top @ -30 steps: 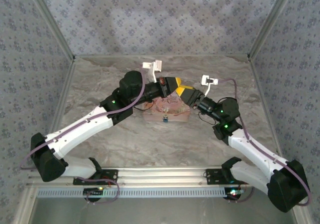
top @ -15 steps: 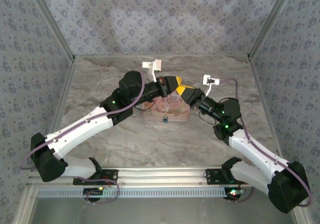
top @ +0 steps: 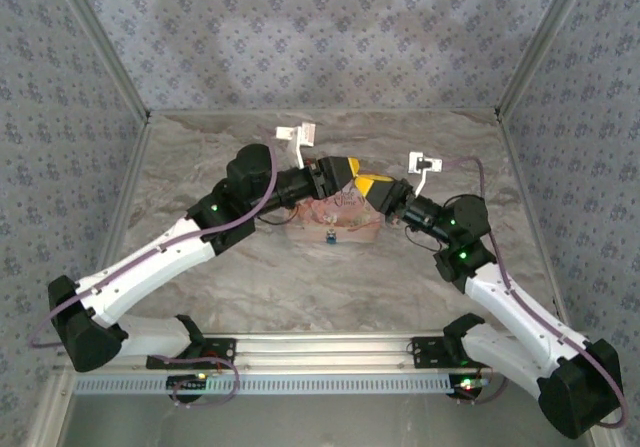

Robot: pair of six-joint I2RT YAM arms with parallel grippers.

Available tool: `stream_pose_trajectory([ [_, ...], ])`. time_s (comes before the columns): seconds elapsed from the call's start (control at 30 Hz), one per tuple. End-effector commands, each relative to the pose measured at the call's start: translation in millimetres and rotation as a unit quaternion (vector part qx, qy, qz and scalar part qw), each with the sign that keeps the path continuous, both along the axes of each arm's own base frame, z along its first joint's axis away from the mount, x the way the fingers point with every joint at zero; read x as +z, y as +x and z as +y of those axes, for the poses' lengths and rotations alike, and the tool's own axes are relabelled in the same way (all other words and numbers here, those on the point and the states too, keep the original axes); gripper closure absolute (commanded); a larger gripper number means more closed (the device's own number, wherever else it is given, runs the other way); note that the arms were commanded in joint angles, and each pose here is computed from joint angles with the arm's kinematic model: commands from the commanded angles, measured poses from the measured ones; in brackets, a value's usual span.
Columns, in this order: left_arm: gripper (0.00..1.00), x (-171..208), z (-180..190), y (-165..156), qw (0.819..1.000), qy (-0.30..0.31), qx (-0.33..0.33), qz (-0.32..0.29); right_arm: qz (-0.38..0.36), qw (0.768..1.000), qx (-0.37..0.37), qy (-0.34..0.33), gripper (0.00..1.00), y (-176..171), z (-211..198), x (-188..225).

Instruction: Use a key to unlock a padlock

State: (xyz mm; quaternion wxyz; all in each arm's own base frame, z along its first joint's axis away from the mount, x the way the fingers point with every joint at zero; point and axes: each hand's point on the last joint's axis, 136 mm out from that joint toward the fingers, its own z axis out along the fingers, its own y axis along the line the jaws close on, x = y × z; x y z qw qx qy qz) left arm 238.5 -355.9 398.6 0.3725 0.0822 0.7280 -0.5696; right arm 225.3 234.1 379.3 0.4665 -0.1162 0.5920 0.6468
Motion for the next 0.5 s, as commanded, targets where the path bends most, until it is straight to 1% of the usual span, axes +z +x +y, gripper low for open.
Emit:
stream_pose_trajectory([
  [0.0, 0.53, 17.8, 2.2, -7.7, 1.0, -0.002, -0.018, -0.022, -0.021, 1.0, 0.017, -0.016, 1.0, -7.9, 1.4, 11.4],
  [0.03, 0.54, 18.2, 1.9, -8.2, 1.0, 0.0, -0.02, -0.022, -0.022, 0.999, 0.02, -0.018, 1.0, -8.7, 1.9, 11.6],
  [0.27, 0.65, 17.3, 0.3, -10.8, 0.999, 0.008, -0.03, -0.023, -0.008, 0.998, 0.047, -0.038, 1.0, -10.9, 8.5, 9.7],
  [0.47, 0.79, 19.6, 0.6, -12.6, 0.999, 0.003, -0.035, -0.026, 0.007, 0.997, 0.053, -0.047, 1.0, -7.6, 8.6, 4.7],
])
